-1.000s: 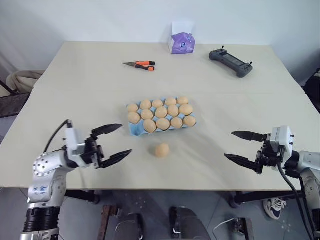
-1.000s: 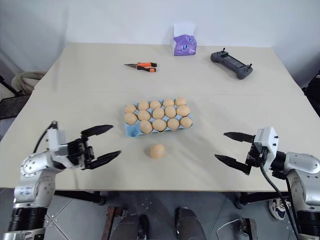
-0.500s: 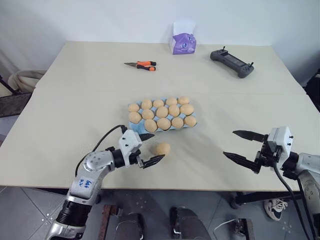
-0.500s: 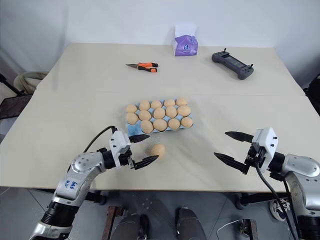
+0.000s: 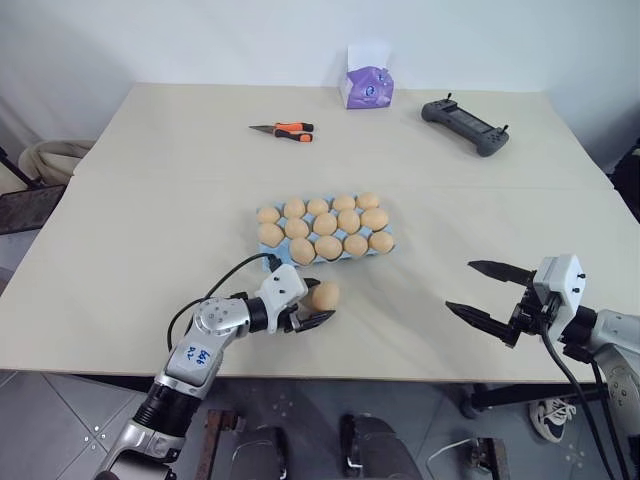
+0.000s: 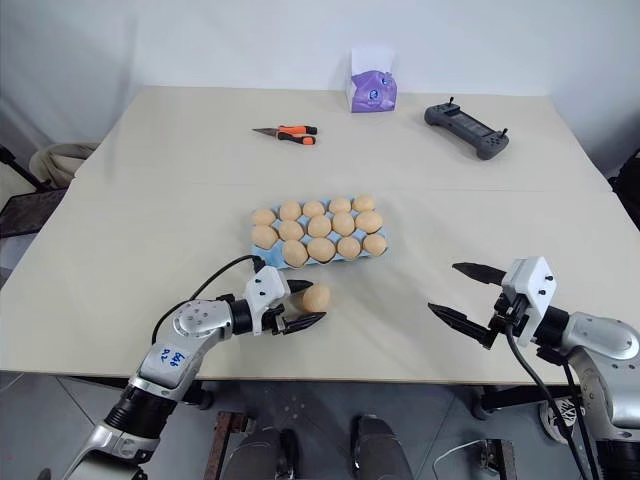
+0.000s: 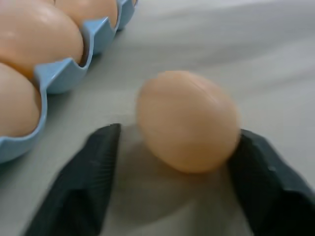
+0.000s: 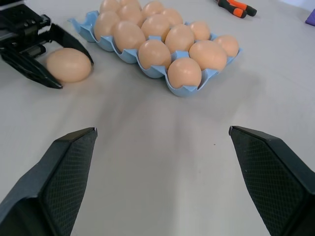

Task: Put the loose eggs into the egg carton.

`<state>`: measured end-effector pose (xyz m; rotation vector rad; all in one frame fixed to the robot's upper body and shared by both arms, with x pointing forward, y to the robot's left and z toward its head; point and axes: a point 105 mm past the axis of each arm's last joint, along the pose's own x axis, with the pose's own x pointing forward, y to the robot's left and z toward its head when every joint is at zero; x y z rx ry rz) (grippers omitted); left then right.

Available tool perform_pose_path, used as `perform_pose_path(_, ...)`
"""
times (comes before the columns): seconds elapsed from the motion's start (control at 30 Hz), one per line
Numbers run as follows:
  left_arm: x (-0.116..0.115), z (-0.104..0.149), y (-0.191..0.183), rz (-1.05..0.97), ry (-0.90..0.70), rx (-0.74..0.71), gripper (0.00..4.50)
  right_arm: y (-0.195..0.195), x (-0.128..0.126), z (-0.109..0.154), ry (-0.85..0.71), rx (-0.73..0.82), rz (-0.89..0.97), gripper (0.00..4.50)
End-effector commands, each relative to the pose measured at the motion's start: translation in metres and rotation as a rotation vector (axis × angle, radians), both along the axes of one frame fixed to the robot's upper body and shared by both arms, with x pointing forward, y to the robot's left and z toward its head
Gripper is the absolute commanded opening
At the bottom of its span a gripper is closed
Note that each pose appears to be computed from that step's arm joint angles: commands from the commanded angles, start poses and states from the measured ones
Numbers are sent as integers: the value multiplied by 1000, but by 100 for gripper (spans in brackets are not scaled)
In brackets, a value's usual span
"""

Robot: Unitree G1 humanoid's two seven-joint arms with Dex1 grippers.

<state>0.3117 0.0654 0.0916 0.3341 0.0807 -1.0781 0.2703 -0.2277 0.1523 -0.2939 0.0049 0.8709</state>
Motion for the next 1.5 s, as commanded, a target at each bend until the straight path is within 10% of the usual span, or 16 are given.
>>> perform_pose_path(0.03,-6,21,-8,-68,-53,-108,199,-1,-2,11,-45,-6,-9,450)
perform_pose_path(0.3,-24,55,13,-185,-106,-294,199,-2,-2,10,-40,-8,-8,450)
perform_pose_path(1.0,35,53,88,227,-32,-230,199,1,5,8,-27,-7,4,450)
perform_pose_path(1.3,28,65,95,175,-33,-250,449,-2,5,6,-25,-9,-14,450)
perform_pose_path(1.5,32,83,116,236,-49,-298,449,-1,7,6,-25,-5,-12,450)
